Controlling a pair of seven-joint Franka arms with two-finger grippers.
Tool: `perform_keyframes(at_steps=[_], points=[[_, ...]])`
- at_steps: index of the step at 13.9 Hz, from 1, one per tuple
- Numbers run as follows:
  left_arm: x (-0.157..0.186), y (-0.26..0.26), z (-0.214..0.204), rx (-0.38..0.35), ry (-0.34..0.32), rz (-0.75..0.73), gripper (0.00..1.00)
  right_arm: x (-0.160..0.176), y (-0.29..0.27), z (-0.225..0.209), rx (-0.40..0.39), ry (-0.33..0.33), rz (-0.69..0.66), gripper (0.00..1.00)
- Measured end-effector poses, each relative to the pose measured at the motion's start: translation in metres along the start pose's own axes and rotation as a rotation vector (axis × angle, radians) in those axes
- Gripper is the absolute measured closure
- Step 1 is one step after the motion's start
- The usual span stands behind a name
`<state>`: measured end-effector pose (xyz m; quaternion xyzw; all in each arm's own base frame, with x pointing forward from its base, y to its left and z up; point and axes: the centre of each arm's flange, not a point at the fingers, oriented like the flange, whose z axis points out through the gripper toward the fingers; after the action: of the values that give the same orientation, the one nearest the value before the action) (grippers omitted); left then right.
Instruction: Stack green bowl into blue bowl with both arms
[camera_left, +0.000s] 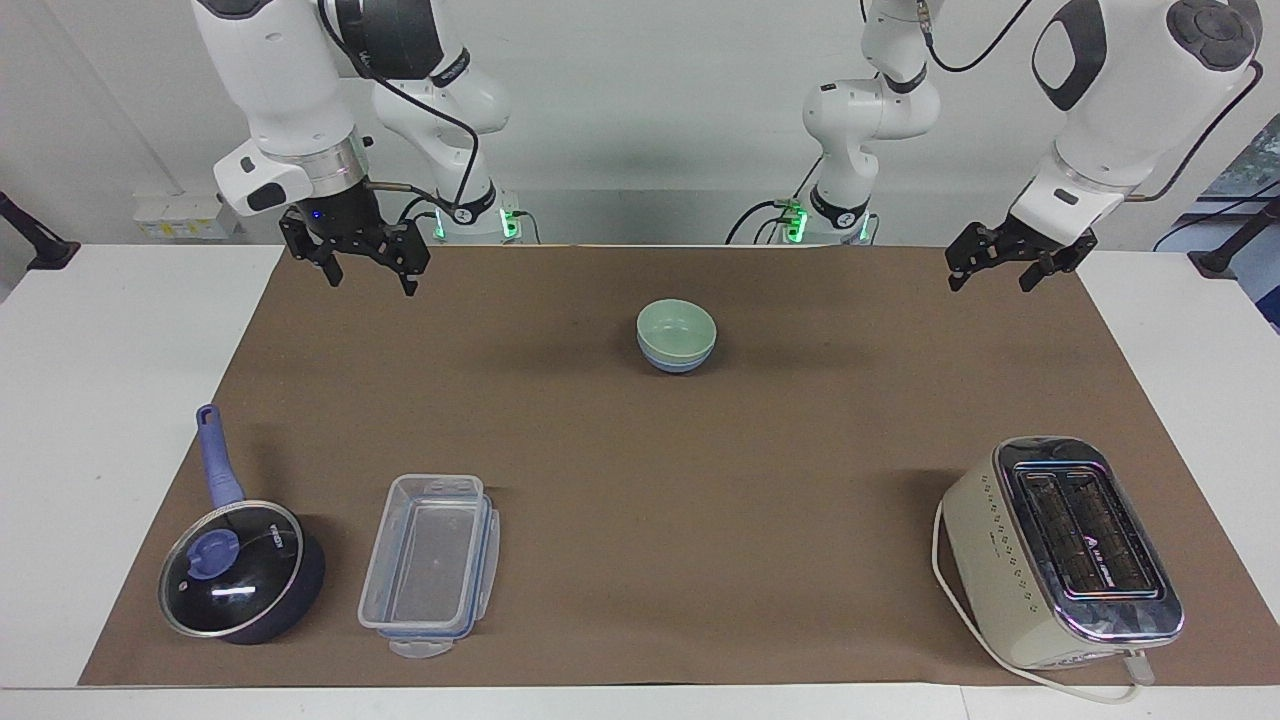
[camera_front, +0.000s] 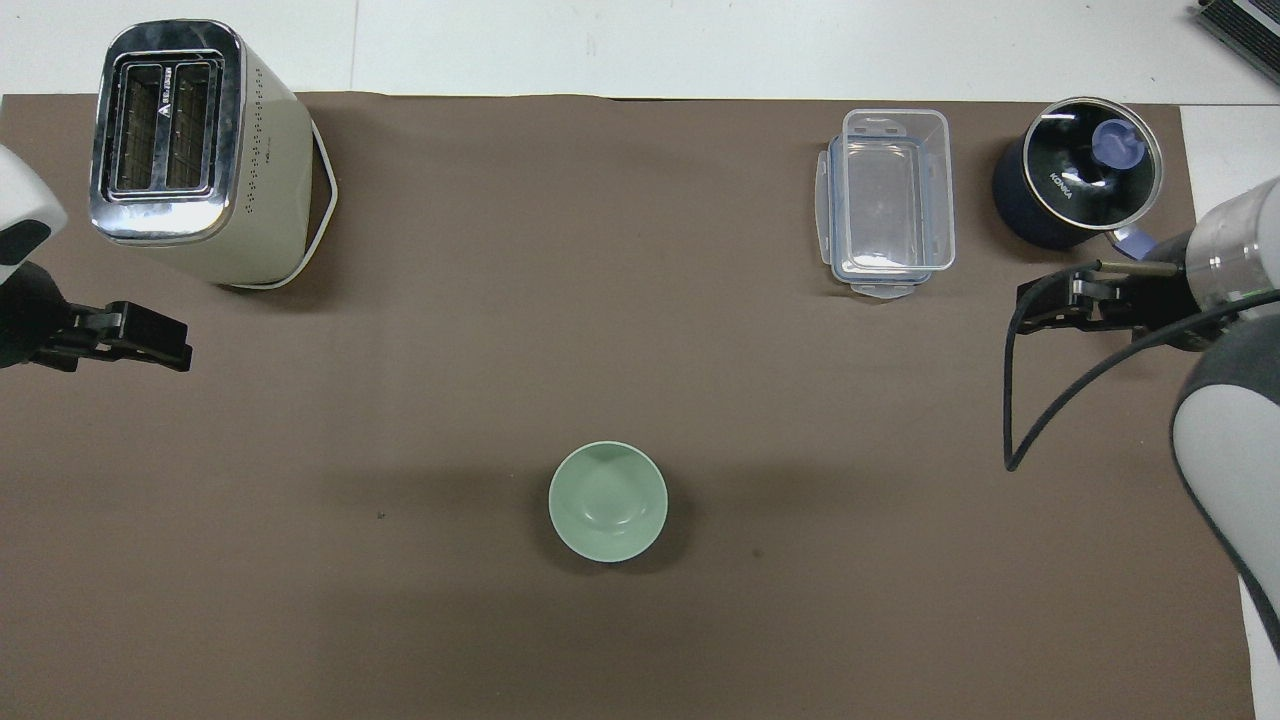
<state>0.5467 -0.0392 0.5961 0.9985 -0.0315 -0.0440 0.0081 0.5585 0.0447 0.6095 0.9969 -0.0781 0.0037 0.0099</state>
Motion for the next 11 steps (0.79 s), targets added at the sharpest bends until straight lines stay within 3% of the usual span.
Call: perform_keyframes(at_steps=[11], points=[[0.0,0.0,0.0,0.0,0.0,0.0,0.0,0.0001,0.0017,0.0017,0.002,-0.004,0.002,0.0]])
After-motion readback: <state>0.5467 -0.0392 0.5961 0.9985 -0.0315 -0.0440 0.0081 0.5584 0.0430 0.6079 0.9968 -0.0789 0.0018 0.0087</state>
